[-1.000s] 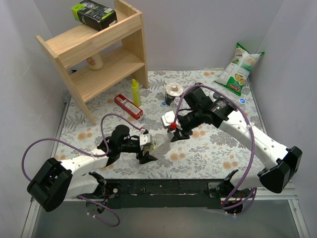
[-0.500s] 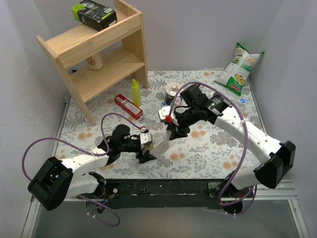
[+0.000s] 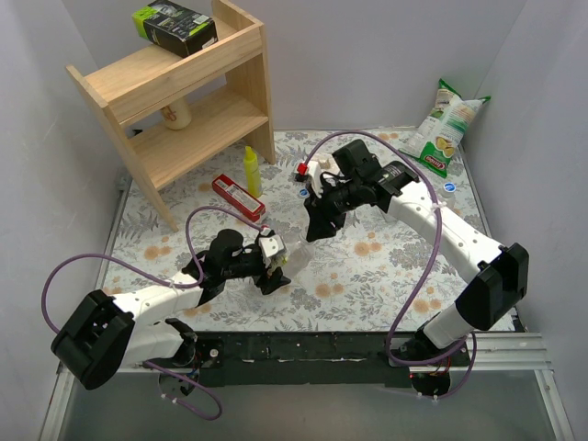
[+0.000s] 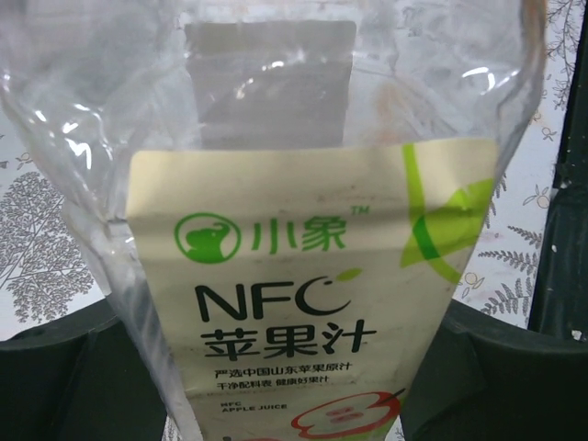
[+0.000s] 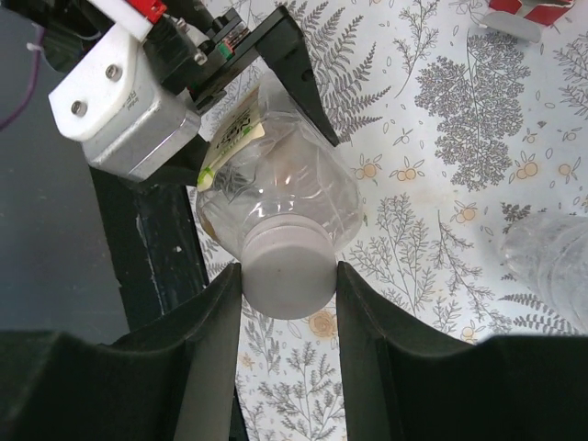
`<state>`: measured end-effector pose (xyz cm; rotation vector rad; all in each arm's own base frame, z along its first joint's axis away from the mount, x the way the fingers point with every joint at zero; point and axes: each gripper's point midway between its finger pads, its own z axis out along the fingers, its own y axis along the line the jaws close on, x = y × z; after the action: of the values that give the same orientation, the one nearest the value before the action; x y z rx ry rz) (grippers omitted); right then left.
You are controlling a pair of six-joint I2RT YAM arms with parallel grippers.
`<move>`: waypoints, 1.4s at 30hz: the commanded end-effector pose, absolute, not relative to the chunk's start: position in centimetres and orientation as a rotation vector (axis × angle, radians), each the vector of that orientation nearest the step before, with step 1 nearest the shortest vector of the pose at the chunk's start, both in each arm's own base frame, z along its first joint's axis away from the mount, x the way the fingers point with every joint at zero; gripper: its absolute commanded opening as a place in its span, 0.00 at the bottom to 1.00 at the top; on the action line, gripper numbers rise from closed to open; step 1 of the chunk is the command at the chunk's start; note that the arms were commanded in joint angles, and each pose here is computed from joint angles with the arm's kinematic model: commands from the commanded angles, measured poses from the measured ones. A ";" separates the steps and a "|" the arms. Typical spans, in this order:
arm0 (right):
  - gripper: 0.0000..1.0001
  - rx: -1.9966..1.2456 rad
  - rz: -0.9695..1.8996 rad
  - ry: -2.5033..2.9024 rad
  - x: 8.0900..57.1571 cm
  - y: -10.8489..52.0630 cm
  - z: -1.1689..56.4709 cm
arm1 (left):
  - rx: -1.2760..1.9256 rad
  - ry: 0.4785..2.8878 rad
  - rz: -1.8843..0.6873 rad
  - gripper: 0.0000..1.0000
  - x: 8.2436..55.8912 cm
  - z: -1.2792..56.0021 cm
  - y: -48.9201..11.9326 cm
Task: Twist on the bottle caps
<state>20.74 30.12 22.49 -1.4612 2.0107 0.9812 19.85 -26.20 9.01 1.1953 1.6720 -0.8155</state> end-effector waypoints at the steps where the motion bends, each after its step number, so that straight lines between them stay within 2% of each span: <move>1: 0.19 -1.436 1.188 2.153 18.6 32.2 20.8 | 1.148 1.273 -0.685 0.00 23.1 18.5 -28.6; 17: 0.22 -1.434 1.120 2.117 19.5 32.1 21.5 | 1.127 1.468 -0.757 0.00 21.1 13.7 -27.1; 25: 0.30 -1.455 1.102 2.068 20.0 32.3 22.1 | 1.187 1.452 -0.828 0.00 19.5 12.9 -27.3; 29: 0.39 -1.472 1.095 2.015 20.3 32.6 22.9 | 1.256 1.438 -0.888 0.00 18.0 11.7 -27.5; 35: 0.44 -1.460 1.103 2.041 20.4 32.8 22.6 | 1.253 1.470 -0.900 0.00 17.7 11.0 -27.3; 42: 0.45 -1.458 1.139 2.051 20.1 33.0 22.3 | 1.208 1.488 -0.935 0.00 17.6 11.4 -27.5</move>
<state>20.65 31.23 23.01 -1.4180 2.0743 1.0673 19.44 -25.53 8.93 1.1451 1.6492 -0.8105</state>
